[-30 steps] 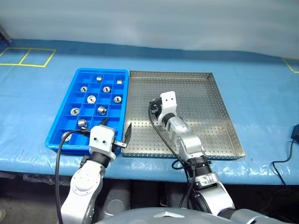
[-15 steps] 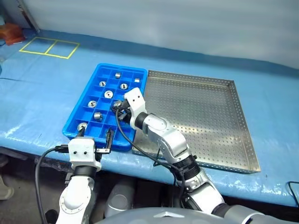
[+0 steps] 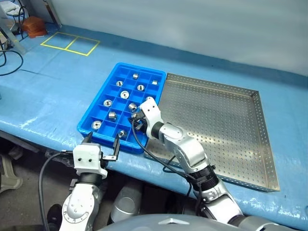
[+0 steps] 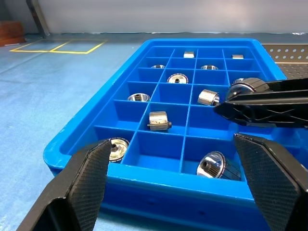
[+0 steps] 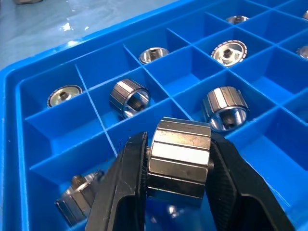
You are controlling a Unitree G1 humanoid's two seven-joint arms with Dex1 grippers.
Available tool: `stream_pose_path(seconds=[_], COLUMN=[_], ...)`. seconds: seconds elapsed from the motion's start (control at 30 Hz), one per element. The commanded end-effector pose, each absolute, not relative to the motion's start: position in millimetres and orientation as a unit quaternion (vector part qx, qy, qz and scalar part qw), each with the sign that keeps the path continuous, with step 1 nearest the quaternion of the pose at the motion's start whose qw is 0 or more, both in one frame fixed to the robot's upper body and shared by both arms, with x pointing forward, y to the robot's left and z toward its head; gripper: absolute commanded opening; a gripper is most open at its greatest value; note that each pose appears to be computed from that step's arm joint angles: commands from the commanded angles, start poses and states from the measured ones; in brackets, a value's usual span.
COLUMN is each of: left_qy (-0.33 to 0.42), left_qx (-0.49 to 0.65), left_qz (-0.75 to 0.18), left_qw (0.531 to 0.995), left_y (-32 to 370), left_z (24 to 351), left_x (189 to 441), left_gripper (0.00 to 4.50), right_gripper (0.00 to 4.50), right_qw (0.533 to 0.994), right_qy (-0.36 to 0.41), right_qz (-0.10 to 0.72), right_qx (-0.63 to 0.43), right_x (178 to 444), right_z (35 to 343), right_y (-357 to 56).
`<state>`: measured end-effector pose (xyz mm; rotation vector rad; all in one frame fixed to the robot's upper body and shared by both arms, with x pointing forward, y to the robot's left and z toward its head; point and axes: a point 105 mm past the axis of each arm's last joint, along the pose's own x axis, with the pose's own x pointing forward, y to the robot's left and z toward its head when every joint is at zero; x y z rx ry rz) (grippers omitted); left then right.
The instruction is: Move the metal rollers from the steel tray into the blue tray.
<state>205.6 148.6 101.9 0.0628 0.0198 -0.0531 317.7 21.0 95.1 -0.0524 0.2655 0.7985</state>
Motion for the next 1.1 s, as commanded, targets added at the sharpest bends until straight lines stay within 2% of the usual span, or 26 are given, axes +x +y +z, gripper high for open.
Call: stream_pose_path(seconds=[0.03,0.13,0.3,0.33,0.5,0.77,0.97,1.1], left_qy=[-0.009,-0.011,-0.016,-0.018,-0.03,-0.038,-0.023,-0.002], left_qx=[0.025,0.025,0.037,0.04,0.065,0.091,0.098,0.109], left_qz=[-0.048,-0.06,-0.1,-0.111,-0.14,-0.193,-0.228,-0.235], left_qw=[0.999,0.998,0.994,0.993,0.988,0.976,0.968,0.966], left_y=[142,139,132,131,135,134,123,120], left_z=[108,109,112,113,125,140,135,127], left_x=[208,211,217,220,239,280,300,304], left_gripper=[4.43,4.43,4.43,4.43,4.43,4.43,4.43,4.43], right_gripper=[1.64,2.55,4.34,4.49,4.49,4.49,4.49,4.49], right_qw=[0.917,0.919,0.925,0.926,0.942,0.974,0.978,0.974], right_qy=[0.112,0.114,0.107,0.103,0.075,0.052,0.058,0.072], right_qz=[0.381,0.377,0.364,0.362,0.324,0.216,0.195,0.208], right_qx=[-0.029,-0.033,-0.038,-0.038,-0.037,-0.035,-0.041,-0.05], right_x=[314,312,311,311,315,316,302,289], right_z=[107,109,116,119,133,135,128,122], right_y=[13,8,-1,-3,-27,-86,-109,-113])
